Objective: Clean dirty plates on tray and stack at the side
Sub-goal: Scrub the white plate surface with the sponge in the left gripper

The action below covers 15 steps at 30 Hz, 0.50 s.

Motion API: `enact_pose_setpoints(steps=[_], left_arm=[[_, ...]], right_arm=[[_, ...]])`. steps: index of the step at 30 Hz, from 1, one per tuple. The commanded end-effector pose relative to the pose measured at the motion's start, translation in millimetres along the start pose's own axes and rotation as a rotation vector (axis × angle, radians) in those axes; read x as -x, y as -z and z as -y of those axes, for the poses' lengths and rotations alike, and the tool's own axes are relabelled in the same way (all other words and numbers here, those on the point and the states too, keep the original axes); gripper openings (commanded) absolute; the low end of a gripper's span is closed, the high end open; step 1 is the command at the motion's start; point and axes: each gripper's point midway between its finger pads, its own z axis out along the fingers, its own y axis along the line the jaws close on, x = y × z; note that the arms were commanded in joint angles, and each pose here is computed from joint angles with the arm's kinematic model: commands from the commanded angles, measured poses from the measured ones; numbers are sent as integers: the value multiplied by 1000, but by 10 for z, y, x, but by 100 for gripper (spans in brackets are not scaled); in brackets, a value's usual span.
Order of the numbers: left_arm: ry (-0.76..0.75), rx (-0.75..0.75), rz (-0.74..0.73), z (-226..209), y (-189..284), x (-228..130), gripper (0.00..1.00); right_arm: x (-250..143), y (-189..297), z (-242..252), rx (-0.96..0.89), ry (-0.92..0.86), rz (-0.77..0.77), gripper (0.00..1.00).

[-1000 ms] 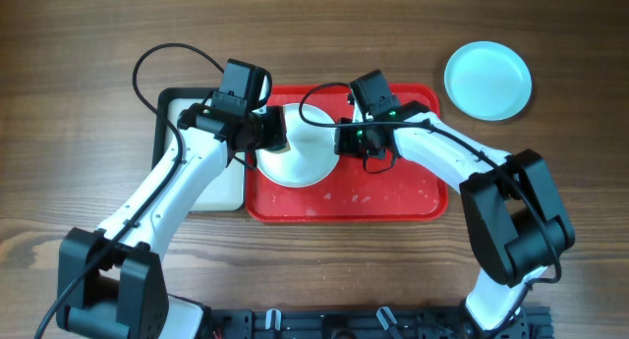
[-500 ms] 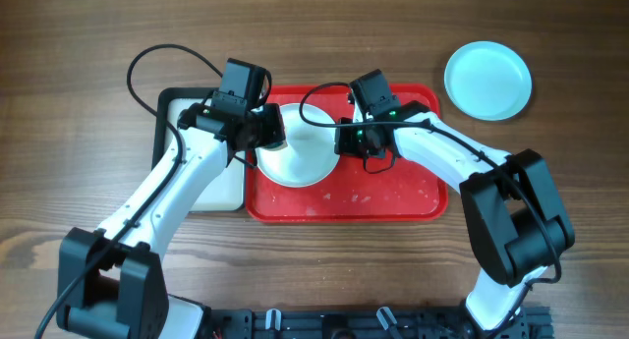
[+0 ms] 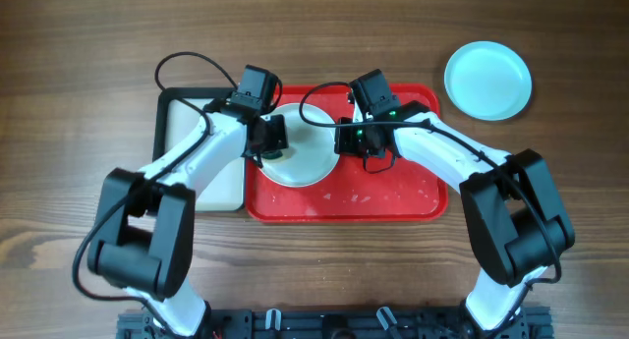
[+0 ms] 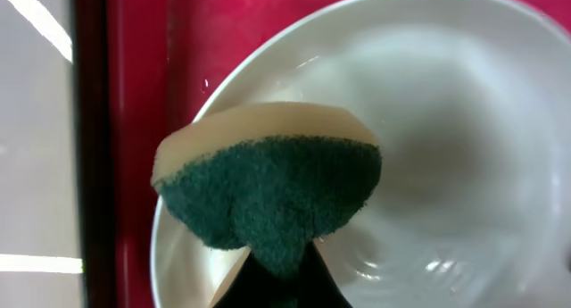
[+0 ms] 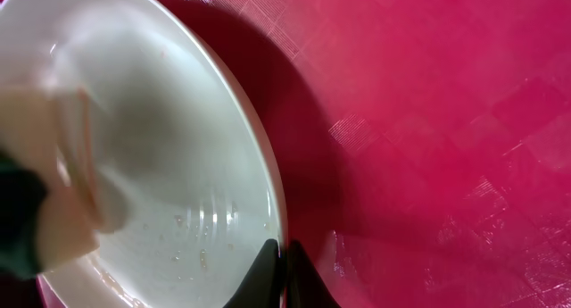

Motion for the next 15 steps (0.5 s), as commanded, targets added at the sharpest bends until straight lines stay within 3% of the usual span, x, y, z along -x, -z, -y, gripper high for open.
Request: enact_pose_setpoints(steps=[1, 15], left_arm=[[-38, -7, -55, 59, -178, -92, 4], [-26, -242, -222, 442, -357, -400, 4]], right_arm=[[-13, -47, 58, -21, -3, 0, 4], [-14, -47, 57, -21, -2, -1, 4]])
